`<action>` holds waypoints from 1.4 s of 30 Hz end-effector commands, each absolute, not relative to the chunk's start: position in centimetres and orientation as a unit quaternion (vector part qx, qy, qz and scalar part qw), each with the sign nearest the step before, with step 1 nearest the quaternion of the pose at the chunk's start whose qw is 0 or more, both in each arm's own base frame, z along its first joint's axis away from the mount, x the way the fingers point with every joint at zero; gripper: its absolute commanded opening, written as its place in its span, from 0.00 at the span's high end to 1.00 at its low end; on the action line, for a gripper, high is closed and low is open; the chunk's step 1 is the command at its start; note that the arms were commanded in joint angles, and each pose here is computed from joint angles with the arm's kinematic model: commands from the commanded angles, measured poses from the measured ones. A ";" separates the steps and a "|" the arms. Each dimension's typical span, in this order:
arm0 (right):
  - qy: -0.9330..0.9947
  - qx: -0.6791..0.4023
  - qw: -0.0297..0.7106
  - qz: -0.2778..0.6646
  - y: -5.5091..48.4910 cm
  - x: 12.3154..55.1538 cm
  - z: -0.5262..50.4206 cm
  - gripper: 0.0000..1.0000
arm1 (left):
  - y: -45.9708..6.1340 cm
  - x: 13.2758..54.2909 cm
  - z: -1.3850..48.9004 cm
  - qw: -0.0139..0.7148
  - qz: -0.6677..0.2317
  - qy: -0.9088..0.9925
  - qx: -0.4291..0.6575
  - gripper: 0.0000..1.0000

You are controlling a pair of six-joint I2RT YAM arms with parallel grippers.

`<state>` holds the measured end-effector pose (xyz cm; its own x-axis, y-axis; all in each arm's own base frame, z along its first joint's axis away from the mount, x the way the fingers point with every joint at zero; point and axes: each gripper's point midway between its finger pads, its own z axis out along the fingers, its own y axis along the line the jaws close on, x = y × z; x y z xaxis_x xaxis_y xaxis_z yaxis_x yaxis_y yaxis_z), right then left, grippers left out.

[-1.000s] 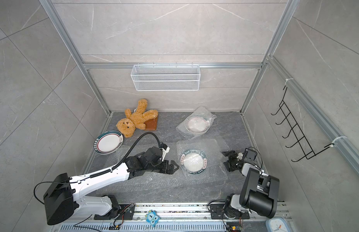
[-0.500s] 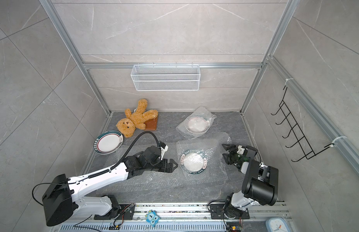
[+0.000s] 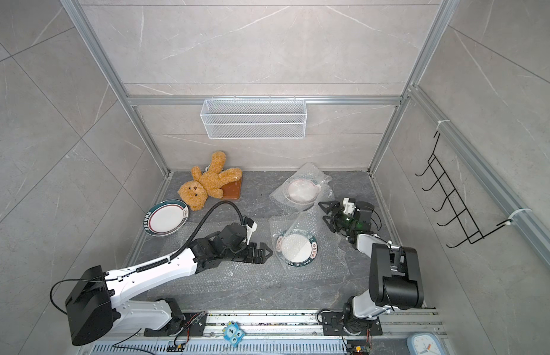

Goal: Unpack dinner plates from bubble wrap
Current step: Unwrap the bubble wrap.

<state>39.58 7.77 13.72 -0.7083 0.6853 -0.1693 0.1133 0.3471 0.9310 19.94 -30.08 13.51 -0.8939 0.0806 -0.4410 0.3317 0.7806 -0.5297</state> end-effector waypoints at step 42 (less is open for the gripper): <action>0.869 -0.171 0.187 0.425 40.7 24.0 18.5 0.26 | -4.7 21.2 15.2 0.289 -0.108 0.902 -0.301 0.00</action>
